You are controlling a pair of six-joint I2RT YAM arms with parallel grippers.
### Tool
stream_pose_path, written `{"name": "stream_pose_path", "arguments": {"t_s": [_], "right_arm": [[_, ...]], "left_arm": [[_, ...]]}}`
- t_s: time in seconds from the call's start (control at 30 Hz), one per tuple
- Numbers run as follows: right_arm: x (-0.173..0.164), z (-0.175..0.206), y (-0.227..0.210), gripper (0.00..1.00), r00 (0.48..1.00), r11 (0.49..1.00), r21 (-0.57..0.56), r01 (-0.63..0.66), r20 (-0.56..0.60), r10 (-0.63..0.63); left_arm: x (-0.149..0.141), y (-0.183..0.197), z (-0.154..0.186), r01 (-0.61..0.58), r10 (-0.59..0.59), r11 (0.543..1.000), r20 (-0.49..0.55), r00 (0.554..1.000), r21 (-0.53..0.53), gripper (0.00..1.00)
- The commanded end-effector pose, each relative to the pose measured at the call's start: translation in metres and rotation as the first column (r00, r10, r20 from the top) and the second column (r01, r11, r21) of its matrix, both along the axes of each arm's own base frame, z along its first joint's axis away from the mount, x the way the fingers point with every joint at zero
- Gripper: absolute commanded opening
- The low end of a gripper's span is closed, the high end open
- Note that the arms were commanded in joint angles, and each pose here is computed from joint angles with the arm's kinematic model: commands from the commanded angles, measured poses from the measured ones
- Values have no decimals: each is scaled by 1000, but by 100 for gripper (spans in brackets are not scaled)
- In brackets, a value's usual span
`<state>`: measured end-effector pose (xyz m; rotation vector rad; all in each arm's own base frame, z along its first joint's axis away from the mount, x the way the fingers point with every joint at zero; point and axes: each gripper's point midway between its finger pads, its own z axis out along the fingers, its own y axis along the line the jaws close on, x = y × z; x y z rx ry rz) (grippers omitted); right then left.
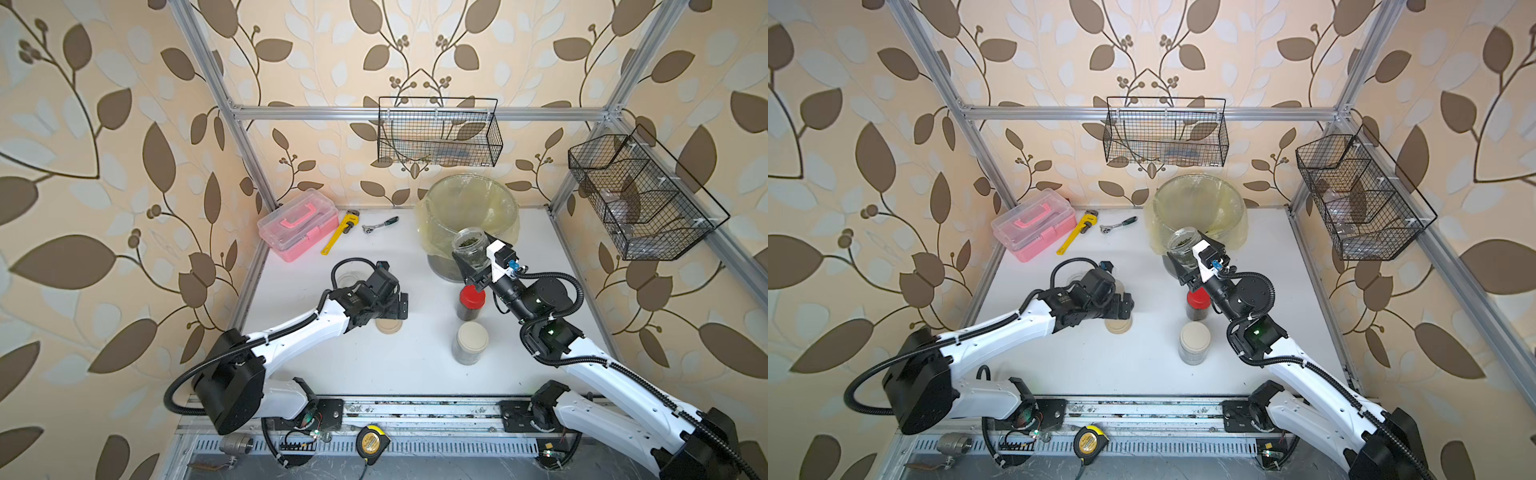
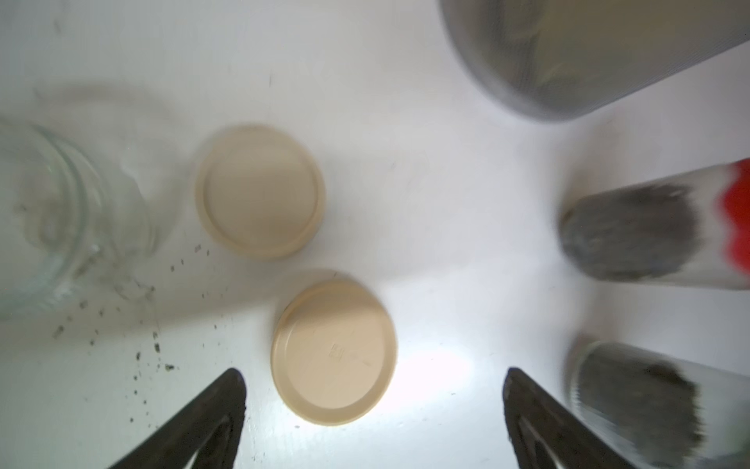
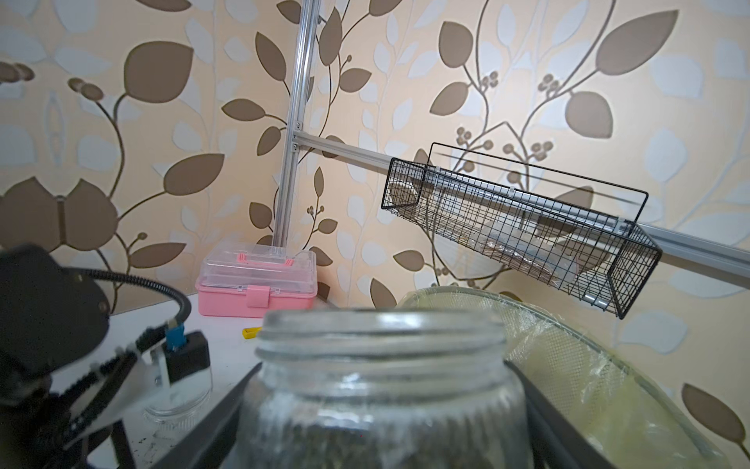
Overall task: Empty moldy tea leaves from jars
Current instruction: Place the lid at the center of the board, then adjust the jar.
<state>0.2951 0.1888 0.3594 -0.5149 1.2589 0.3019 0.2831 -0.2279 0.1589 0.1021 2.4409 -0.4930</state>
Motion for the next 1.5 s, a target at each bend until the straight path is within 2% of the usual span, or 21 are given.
{"name": "stream_pose_path", "arguments": {"t_s": [0.0,0.1,0.23,0.37,0.43,0.57,0.77,1.07,1.13,1.23,1.33,1.4,1.47], "right_arm": [[-4,18,-2,42,998,999,40,-11,56,9],[-4,17,-2,42,999,999,37,-11,53,9],[-4,15,-1,42,999,999,35,-16,49,14],[-5,17,0,42,998,999,37,-25,53,23],[-6,17,1,42,998,999,33,-31,56,29],[-7,17,4,42,997,999,22,-47,62,46],[-11,18,9,42,994,997,13,-80,74,79],[-18,21,16,42,986,991,7,-134,97,132],[-17,21,16,42,986,991,6,-134,97,132],[-16,20,17,43,987,991,7,-134,93,133],[-16,19,17,48,987,991,9,-135,91,133],[-16,18,18,56,986,990,3,-140,92,139],[-18,16,20,75,984,988,-8,-152,96,152]], "left_arm": [[15,-16,95,60,-28,990,235,972,-130,99],[16,-34,154,150,-49,954,361,931,-259,99],[8,-65,217,334,-117,859,487,865,-387,99],[-2,-96,247,495,-229,759,538,811,-424,99],[-6,-110,249,553,-290,729,550,783,-403,99],[-7,-130,248,601,-342,702,559,756,-382,99],[-7,-146,253,636,-377,664,559,739,-392,99],[-5,-168,237,658,-443,631,506,740,-411,99],[-5,-170,237,654,-449,628,490,747,-422,94],[-5,-169,236,639,-444,636,472,761,-433,76],[-3,-167,238,617,-425,649,460,779,-445,60],[-2,-165,241,604,-415,655,452,790,-454,55],[-2,-164,245,593,-405,657,446,798,-465,53]]}}
